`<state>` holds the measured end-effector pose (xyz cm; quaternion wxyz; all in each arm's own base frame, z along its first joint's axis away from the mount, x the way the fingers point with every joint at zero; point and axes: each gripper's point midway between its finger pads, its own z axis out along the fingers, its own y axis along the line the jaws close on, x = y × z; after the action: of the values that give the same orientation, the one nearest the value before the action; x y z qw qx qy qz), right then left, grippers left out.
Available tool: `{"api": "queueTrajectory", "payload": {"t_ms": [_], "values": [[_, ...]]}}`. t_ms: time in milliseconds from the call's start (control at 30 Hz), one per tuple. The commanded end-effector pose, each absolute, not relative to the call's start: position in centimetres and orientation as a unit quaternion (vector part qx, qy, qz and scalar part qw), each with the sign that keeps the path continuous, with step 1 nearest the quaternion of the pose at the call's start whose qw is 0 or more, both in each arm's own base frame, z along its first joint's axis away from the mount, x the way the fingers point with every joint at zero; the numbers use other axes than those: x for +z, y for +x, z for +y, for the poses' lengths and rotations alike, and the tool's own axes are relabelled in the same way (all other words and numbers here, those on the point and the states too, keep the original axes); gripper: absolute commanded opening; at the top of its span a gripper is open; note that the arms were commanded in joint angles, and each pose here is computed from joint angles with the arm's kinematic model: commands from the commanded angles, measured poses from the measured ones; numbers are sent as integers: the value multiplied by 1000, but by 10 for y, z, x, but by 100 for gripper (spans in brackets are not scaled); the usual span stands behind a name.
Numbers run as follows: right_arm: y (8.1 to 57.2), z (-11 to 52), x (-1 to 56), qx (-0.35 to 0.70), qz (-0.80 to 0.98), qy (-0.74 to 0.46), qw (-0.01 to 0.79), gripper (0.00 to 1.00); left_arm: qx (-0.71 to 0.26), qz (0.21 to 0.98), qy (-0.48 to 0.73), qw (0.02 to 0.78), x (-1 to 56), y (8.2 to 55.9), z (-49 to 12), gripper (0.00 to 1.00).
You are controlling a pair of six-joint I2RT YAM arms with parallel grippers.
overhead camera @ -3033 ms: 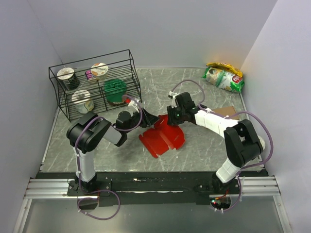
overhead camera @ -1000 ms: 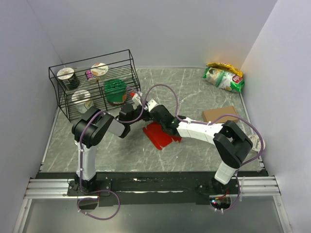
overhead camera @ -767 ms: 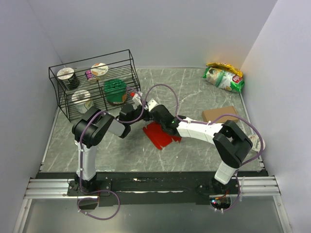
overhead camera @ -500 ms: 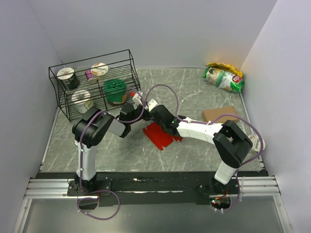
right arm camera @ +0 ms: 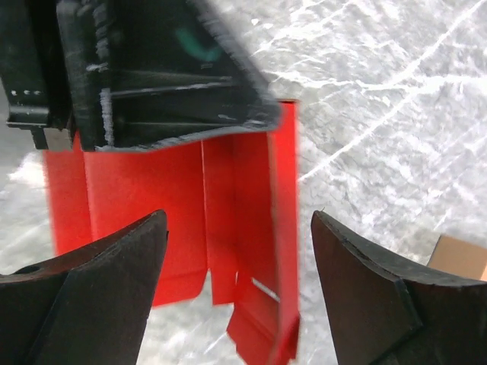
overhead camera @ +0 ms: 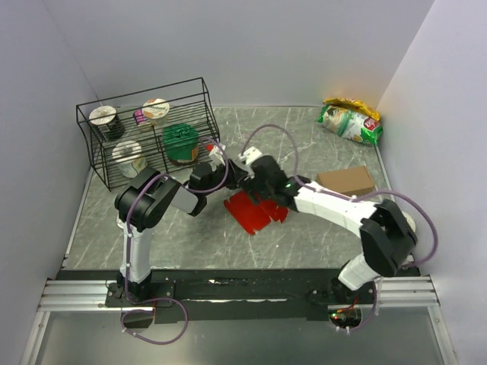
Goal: Fold the paper box
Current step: Fold the paper box at the center of the board.
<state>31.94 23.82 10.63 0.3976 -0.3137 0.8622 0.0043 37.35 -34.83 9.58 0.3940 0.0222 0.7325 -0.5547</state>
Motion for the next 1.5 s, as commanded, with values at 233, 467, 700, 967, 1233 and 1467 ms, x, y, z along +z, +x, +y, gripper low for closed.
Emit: {"api": "queueTrajectory", "payload": {"t_ms": [233, 467, 700, 967, 1233, 1467], "values": [[311, 230, 140, 226, 885, -222, 342, 63, -515, 767, 31, 381, 62, 362, -345, 32], [320, 225, 126, 258, 889, -204, 318, 55, -515, 767, 33, 381, 58, 357, -345, 31], [328, 219, 106, 250, 897, -196, 307, 54, -513, 766, 37, 386, 62, 354, -345, 30], [332, 215, 93, 261, 900, -188, 294, 57, -517, 760, 48, 391, 65, 350, -345, 30], [332, 214, 79, 261, 908, -184, 272, 54, -517, 754, 59, 401, 70, 346, -346, 30], [334, 211, 71, 252, 913, -179, 266, 42, -516, 749, 70, 410, 75, 344, -346, 30]]}}
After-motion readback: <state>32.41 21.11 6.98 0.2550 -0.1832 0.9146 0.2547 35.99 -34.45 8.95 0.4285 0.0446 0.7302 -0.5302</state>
